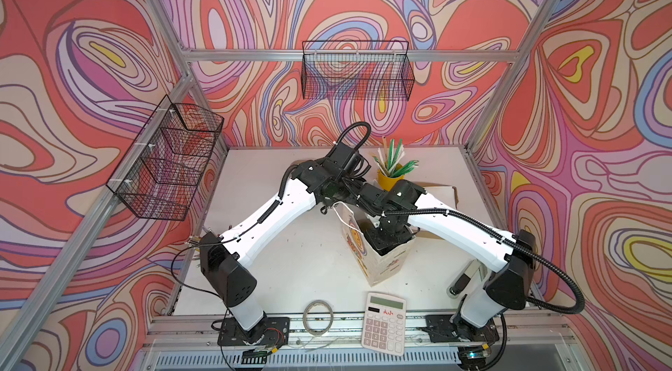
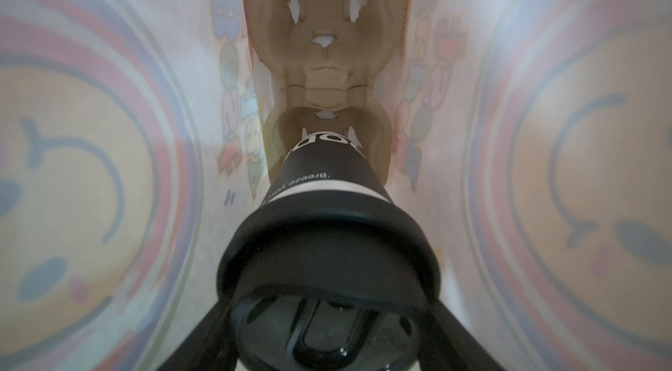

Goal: Pack a coffee takeout order
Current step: Stand up the takeout bag at the center of the table.

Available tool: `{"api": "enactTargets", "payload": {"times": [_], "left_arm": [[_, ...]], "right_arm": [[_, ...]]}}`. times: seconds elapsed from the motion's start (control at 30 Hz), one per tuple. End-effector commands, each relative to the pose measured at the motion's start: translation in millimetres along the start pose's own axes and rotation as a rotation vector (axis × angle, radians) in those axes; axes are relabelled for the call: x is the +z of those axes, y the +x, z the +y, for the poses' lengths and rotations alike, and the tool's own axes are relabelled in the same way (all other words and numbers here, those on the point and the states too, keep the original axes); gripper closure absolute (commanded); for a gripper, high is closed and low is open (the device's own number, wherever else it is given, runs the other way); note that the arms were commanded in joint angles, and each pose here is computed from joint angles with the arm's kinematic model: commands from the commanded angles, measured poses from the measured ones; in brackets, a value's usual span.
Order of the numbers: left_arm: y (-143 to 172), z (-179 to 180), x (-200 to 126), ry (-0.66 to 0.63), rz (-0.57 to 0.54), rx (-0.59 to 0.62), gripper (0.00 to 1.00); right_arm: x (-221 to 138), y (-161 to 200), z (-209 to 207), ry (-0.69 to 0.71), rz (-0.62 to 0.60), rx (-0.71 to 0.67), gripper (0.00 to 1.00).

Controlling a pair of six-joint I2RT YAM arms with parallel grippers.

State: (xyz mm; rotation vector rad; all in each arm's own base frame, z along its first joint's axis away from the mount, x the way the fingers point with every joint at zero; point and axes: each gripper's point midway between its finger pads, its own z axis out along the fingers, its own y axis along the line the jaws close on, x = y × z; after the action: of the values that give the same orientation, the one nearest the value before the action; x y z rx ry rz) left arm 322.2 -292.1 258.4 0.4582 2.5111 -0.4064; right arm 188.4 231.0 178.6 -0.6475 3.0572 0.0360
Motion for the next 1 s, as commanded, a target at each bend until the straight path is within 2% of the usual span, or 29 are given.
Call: {"api": "enactTargets", "payload": {"times": [0.0, 0.27, 0.57, 0.7, 0.8, 0.97], "left_arm": [[4, -30, -14, 0.071, -0.025, 0.035, 0.48], [5, -27, -19, 0.065, -0.042, 0.034, 0.25], [5, -27, -21, 0.074, -0.049, 0.029, 0.14], [3, -28, -24, 0.079, -0.057, 0.026, 0.12], [3, -28, -24, 0.079, -0.06, 0.024, 0.01], [2, -28, -26, 0.081, -0.069, 0.02, 0.0]], "right_arm": [[10, -7, -6, 0.02, 0.01, 0.016, 0.43], [10, -7, -7, 0.024, 0.012, 0.012, 0.43], [8, -6, -7, 0.025, 0.009, 0.01, 0.44], [7, -7, -8, 0.027, 0.005, 0.009, 0.44], [6, -7, -7, 0.023, 0.001, 0.008, 0.44], [5, -7, -8, 0.024, -0.002, 0.008, 0.44]]}}
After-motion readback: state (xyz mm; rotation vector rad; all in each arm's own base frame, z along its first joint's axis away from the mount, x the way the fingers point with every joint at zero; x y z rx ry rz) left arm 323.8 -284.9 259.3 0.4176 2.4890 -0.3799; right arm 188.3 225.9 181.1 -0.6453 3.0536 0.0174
